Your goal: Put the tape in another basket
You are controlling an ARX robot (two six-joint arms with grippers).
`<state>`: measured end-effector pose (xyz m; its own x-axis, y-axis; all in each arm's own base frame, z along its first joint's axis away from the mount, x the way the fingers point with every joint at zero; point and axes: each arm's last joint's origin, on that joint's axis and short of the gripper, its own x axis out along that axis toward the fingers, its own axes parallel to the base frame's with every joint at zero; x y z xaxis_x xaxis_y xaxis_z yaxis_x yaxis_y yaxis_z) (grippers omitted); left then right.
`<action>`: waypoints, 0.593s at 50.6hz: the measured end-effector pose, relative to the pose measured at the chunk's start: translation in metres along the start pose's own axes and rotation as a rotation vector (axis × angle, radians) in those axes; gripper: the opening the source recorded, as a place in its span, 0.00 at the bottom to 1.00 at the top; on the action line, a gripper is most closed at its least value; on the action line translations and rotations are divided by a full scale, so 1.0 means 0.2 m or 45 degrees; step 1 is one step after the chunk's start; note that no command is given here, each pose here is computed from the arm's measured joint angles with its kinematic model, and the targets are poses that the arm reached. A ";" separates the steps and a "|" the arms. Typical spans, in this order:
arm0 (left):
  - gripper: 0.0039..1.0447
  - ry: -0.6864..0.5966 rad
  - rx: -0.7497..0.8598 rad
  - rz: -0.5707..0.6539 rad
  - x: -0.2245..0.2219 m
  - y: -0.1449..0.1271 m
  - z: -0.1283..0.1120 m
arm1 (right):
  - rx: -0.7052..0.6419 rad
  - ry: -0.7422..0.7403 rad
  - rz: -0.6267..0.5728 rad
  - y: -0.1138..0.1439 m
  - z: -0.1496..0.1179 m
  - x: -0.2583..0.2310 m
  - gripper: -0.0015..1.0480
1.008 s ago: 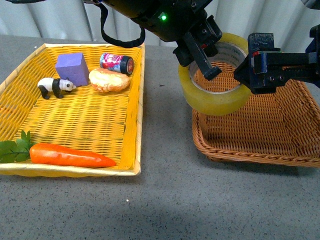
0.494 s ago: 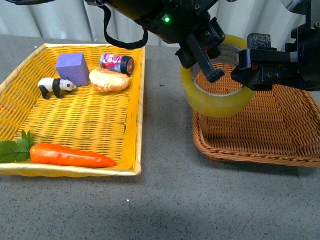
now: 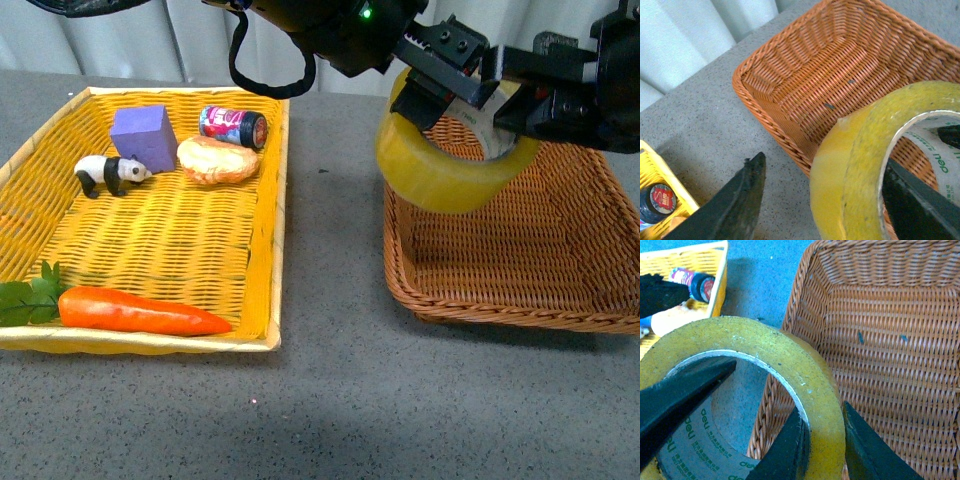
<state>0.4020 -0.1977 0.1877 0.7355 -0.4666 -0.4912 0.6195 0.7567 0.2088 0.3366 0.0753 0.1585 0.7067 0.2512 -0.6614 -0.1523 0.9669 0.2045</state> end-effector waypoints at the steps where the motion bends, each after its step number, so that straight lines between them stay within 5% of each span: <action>1: 0.65 -0.009 -0.030 0.012 0.00 0.01 0.00 | 0.007 -0.004 -0.006 0.00 0.01 0.00 0.16; 9: 0.95 -0.074 -0.331 0.003 -0.02 0.10 -0.02 | -0.006 -0.036 -0.069 -0.06 0.06 0.04 0.15; 20: 0.94 -0.282 -0.587 0.166 -0.22 0.31 0.09 | -0.134 0.168 -0.250 -0.24 -0.13 0.19 0.15; 30: 0.94 -0.269 -0.686 0.312 -0.25 0.35 0.02 | -0.185 0.143 -0.287 -0.30 -0.08 0.23 0.15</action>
<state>0.4094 -0.1225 0.2299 0.9111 -0.2889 -0.2941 0.2410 0.9520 -0.1887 0.3676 0.0292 0.1041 0.6540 0.0245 -0.7561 -0.1028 0.9931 -0.0568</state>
